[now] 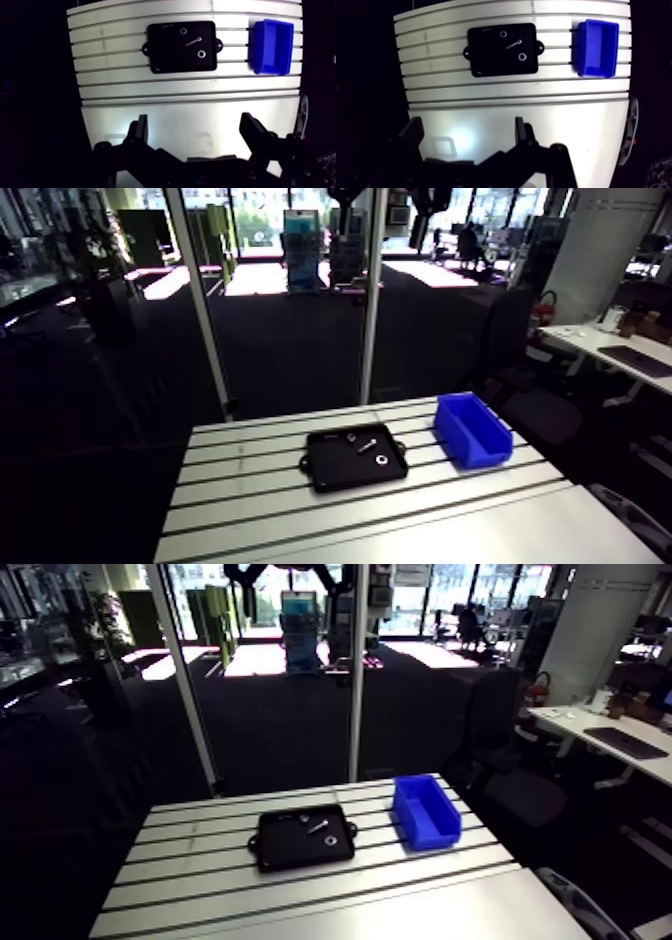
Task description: Pick up the M10 bolt from the tray and put it into the blue bin.
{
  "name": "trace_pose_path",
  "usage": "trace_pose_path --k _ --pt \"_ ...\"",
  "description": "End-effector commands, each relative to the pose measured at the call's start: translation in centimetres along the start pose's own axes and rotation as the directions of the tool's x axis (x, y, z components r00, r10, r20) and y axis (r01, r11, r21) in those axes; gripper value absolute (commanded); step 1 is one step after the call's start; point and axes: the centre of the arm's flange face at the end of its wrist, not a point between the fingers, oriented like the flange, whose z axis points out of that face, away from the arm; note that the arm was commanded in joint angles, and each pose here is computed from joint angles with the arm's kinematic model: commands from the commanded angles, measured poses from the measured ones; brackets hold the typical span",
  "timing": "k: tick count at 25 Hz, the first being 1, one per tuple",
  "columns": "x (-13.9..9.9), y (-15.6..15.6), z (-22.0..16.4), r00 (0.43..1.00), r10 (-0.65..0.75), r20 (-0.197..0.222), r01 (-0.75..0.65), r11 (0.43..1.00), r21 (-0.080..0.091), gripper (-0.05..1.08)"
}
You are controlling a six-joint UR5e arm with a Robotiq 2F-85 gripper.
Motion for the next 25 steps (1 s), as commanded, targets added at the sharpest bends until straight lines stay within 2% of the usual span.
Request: trace_pose_path --k 1,18,25 --pt "-2.2 -2.6 -2.8 0.995 0.005 -0.102 -0.005 1.000 -0.002 0.01" --pt "-2.1 -2.5 -2.1 0.996 0.008 -0.090 -0.008 1.000 0.000 0.01" --pt "-1.0 -2.1 0.2 0.993 0.108 -0.055 -0.108 0.994 0.005 0.01"
